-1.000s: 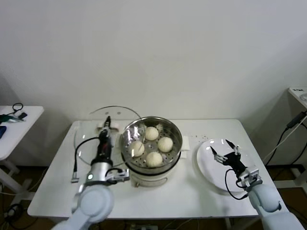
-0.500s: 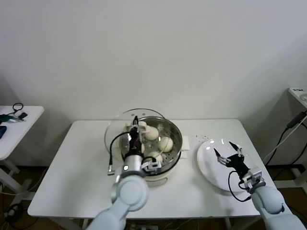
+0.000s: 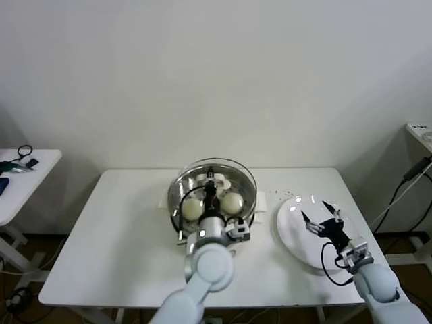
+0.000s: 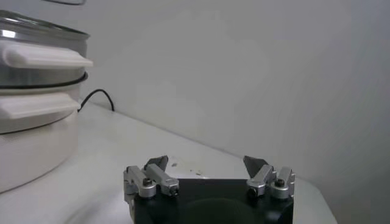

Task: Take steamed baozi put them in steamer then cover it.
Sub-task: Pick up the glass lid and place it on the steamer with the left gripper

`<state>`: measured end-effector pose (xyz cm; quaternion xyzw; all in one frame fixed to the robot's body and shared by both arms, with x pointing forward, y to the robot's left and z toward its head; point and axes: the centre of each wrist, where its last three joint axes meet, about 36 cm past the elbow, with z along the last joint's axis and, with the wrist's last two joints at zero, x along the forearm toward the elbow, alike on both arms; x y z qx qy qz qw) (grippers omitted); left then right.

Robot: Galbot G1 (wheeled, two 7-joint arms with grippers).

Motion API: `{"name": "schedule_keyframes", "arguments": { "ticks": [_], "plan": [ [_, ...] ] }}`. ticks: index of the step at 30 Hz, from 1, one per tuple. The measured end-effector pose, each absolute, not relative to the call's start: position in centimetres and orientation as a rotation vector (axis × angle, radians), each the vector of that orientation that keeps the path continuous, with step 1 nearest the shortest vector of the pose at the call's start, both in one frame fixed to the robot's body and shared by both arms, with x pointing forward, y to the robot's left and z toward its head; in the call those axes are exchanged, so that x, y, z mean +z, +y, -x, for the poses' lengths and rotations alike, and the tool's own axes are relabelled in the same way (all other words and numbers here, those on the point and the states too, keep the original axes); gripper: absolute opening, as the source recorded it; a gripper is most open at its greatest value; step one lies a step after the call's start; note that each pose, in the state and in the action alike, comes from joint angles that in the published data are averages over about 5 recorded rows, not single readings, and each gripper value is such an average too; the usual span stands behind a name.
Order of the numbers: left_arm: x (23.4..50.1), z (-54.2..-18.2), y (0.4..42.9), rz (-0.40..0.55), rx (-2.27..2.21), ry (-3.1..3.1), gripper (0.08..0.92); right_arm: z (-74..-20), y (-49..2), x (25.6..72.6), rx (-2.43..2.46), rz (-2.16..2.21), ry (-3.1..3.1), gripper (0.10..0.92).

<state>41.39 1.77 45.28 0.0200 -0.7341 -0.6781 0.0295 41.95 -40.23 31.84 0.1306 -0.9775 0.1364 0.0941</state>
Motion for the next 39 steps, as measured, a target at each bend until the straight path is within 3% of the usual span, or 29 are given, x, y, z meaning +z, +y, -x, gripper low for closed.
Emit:
{"name": "schedule_keyframes", "arguments": {
  "ticks": [39],
  "plan": [
    [41.8,-42.7,0.9,-0.051,-2.137,-2.166,0.150,-41.8,-39.5,30.8,0.420,-0.401,-2.888,0.823]
  ]
}}
